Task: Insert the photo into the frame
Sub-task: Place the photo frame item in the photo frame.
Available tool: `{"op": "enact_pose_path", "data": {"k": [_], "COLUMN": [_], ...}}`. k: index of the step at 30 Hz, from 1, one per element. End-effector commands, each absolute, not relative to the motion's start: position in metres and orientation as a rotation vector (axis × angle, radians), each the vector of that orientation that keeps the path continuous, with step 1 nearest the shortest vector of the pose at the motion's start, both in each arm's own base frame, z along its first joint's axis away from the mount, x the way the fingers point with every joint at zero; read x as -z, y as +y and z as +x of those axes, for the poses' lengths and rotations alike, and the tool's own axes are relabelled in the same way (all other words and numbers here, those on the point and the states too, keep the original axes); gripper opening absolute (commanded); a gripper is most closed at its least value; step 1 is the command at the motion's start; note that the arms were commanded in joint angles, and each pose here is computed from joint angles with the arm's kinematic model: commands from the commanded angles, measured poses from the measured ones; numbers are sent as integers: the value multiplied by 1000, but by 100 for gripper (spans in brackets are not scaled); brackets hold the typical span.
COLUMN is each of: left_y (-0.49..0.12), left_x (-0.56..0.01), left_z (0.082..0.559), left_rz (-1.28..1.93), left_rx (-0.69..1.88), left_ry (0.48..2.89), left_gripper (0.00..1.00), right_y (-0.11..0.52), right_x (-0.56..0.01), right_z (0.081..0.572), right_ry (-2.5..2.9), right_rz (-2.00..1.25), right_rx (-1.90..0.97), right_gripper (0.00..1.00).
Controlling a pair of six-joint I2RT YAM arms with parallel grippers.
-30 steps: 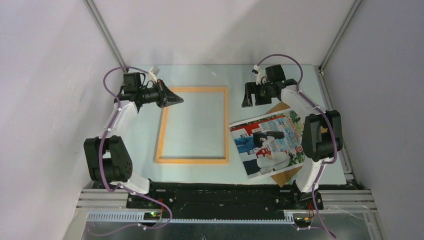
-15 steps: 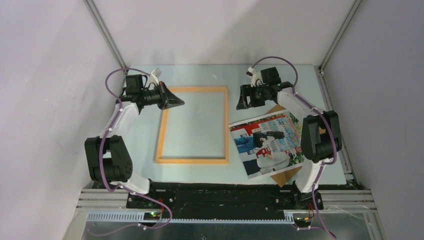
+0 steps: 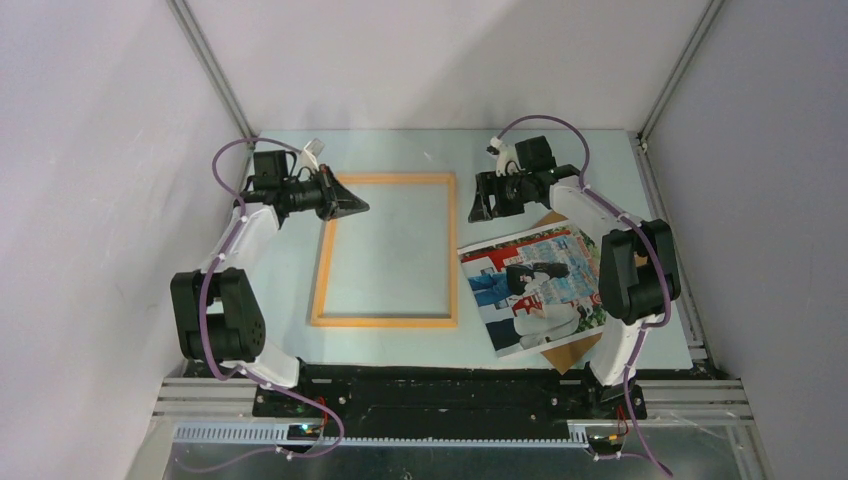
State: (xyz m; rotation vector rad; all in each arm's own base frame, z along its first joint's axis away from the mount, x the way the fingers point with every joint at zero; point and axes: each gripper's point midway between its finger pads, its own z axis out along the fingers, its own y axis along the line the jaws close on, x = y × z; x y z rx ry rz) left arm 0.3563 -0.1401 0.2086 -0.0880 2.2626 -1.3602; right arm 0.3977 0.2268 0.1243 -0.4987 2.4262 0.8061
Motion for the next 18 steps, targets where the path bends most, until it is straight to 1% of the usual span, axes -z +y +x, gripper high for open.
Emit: {"op": "enact_pose_path", "data": {"k": [1,18], "left_y": [-144,-149], "left_x": [-211,-206], "left_z": [358,356], "left_rz": [-13,-14], "left_rx": [1354,1356], "left_ry": [2225,2236], "left_gripper": [0,0], "right_y": [231,230], "right_x": [-126,-125], "right_z": [402,401], "right_ry": [2398,2401], "right_rz": [-512,-514], "right_rx": [-821,-816], "right_gripper": [74,73]}}
